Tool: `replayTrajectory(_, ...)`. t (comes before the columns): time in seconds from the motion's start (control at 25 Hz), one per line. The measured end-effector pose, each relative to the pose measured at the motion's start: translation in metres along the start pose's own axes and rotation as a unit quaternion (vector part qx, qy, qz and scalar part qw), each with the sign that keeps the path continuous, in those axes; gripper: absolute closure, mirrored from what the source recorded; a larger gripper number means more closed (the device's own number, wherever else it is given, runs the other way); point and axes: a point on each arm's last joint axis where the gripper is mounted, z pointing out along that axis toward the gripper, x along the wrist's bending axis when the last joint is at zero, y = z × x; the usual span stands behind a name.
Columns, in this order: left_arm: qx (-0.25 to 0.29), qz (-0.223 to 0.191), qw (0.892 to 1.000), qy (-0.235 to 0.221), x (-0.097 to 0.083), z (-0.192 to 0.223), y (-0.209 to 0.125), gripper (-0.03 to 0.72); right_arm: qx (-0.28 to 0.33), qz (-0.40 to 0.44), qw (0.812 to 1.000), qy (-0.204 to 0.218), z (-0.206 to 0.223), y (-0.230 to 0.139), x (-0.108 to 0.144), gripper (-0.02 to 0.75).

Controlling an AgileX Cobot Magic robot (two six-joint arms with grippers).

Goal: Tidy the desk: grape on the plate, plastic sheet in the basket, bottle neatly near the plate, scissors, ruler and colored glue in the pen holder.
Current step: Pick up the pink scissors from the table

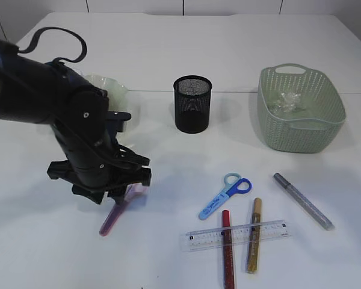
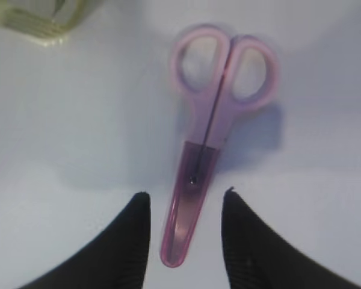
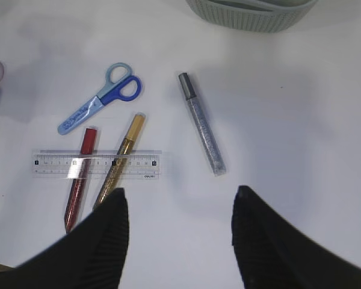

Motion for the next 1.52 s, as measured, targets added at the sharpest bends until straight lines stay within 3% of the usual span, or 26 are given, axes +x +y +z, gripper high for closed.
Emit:
replayTrajectory(0.16, -0.011, 0.006, 1.000, -0.004, -0.002, -0.003, 0.005, 0.355, 0.000, 0.000, 1.000, 0.000, 0.000, 0.000, 0.000, 0.301)
replayTrajectory(0.6, -0.030, 0.067, 0.997, -0.005, -0.003, -0.004, 0.009, 0.349, 0.000, 0.000, 1.000, 0.000, 0.000, 0.000, 0.000, 0.300)
replayTrajectory(0.84, -0.009, 0.107, 0.994, 0.001, -0.011, 0.007, 0.018, 0.349, -0.001, 0.000, 1.000, 0.000, 0.000, 0.000, 0.000, 0.301)
replayTrajectory(1.2, 0.016, 0.111, 0.994, 0.006, -0.015, 0.025, 0.018, 0.349, -0.003, 0.000, 1.000, 0.000, 0.000, 0.001, 0.000, 0.300)
replayTrajectory(1.52, 0.002, 0.119, 0.993, 0.000, -0.016, 0.025, 0.021, 0.349, -0.003, 0.000, 1.000, 0.000, 0.000, 0.001, 0.000, 0.301)
